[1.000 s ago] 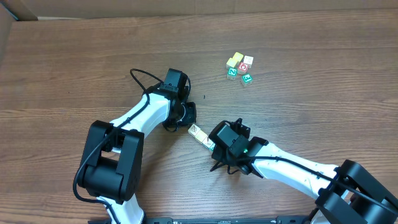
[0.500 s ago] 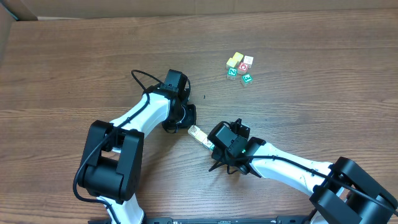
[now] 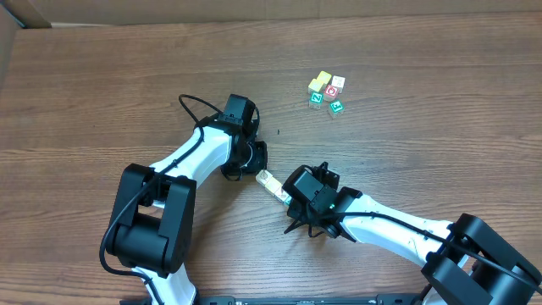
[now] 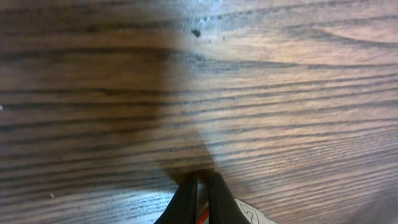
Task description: Flip 3 blocks
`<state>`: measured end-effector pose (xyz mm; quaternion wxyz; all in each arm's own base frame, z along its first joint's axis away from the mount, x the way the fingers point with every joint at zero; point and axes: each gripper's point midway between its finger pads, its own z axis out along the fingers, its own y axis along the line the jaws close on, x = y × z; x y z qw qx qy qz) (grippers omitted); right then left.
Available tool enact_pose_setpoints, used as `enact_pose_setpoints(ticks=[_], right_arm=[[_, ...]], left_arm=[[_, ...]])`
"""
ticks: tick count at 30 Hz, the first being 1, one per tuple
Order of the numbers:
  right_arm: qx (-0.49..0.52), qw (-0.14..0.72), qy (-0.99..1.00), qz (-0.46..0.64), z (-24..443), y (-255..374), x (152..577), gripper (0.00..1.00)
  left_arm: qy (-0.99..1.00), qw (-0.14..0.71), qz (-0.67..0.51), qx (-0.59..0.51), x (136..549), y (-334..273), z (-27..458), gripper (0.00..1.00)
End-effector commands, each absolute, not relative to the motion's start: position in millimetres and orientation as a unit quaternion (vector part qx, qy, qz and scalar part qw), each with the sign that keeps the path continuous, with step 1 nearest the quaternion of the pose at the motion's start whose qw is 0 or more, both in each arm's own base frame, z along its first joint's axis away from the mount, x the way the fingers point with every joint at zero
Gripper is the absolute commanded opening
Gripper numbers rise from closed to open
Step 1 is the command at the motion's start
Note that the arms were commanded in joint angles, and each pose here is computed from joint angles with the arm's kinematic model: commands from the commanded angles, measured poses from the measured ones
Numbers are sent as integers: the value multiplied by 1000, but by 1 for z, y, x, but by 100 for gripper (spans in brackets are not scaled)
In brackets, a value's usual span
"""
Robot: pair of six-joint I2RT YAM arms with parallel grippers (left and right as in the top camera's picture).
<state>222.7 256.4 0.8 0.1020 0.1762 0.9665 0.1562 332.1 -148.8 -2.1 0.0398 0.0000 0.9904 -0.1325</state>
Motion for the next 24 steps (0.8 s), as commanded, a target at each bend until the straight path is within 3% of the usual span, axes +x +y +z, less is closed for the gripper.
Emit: enact_pose_setpoints(ticks=[1, 24], right_arm=[[173, 91, 964, 181, 3, 269, 222, 4], [202, 67, 958, 194, 3, 279, 210, 4]], left_arm=[[994, -2, -110, 8, 312, -142, -30, 4], [992, 31, -122, 4, 329, -148, -28, 4]])
